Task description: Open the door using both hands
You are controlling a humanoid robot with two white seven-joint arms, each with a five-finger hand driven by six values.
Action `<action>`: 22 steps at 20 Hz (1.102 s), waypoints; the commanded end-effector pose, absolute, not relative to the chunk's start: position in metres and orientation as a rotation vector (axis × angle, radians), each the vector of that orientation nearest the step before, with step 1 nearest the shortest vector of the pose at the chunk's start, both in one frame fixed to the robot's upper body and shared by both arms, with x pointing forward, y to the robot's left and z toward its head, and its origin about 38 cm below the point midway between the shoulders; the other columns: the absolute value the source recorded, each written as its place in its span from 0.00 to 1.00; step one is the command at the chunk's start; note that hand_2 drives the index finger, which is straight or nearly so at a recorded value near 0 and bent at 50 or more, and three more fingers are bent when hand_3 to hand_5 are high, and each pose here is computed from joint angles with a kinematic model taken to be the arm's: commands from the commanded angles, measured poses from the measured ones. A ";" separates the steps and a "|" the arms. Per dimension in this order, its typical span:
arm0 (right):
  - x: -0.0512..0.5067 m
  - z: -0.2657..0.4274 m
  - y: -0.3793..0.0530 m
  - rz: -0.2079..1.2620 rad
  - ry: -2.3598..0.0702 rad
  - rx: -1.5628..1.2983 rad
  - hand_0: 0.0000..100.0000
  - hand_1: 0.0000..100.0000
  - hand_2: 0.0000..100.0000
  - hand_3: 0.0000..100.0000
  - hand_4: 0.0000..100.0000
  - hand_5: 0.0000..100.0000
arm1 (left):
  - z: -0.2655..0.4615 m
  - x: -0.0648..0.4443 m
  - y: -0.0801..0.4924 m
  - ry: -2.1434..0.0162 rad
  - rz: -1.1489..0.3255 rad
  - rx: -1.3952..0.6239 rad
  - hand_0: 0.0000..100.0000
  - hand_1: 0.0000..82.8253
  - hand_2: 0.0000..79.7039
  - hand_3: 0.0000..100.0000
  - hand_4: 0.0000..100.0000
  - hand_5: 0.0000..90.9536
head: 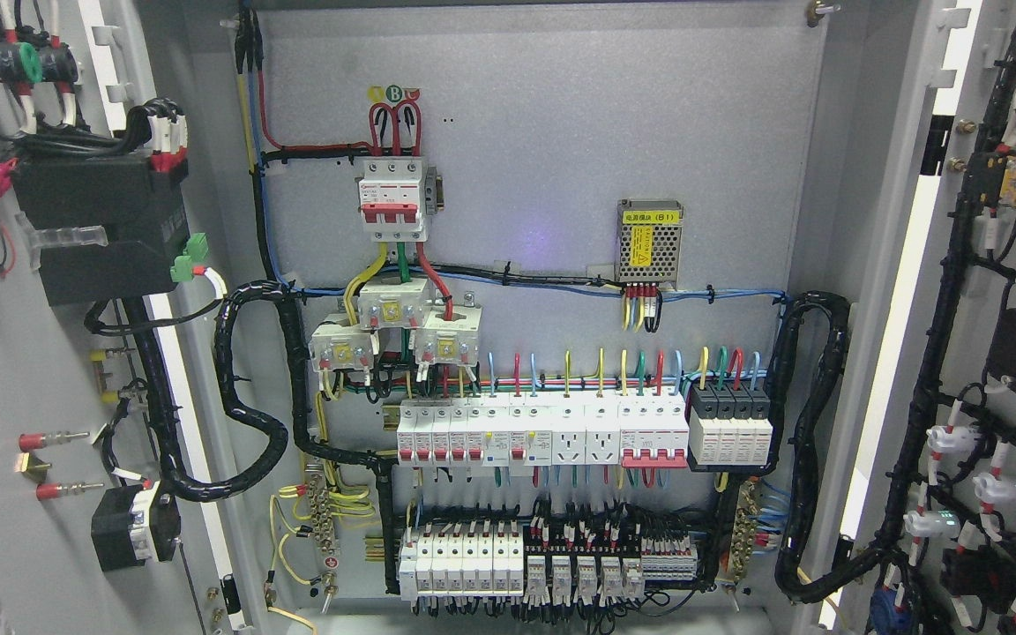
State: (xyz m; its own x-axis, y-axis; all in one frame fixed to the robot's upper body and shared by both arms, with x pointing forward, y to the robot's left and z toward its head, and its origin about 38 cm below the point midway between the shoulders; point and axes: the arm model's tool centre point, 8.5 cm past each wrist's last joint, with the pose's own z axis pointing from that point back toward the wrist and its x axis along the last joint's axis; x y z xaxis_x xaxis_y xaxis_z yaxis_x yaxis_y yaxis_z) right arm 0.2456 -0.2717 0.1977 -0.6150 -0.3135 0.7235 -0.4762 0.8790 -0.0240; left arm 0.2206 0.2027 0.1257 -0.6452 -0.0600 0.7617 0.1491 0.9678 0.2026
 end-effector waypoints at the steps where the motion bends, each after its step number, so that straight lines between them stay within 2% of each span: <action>1: 0.250 0.201 -0.296 0.277 -2.285 0.492 0.00 0.00 0.00 0.00 0.00 0.00 | 0.131 0.220 0.218 -2.298 -0.289 0.002 0.00 0.00 0.00 0.00 0.04 0.00; 8: 0.254 0.203 -0.320 0.268 -2.298 0.418 0.00 0.00 0.00 0.00 0.00 0.00 | 0.130 0.219 0.224 -2.289 -0.279 0.012 0.00 0.00 0.00 0.00 0.04 0.00; 22: 0.253 0.199 -0.336 0.315 -2.254 0.371 0.00 0.00 0.00 0.00 0.00 0.00 | 0.133 0.218 0.265 -2.287 -0.214 0.088 0.00 0.00 0.00 0.00 0.04 0.00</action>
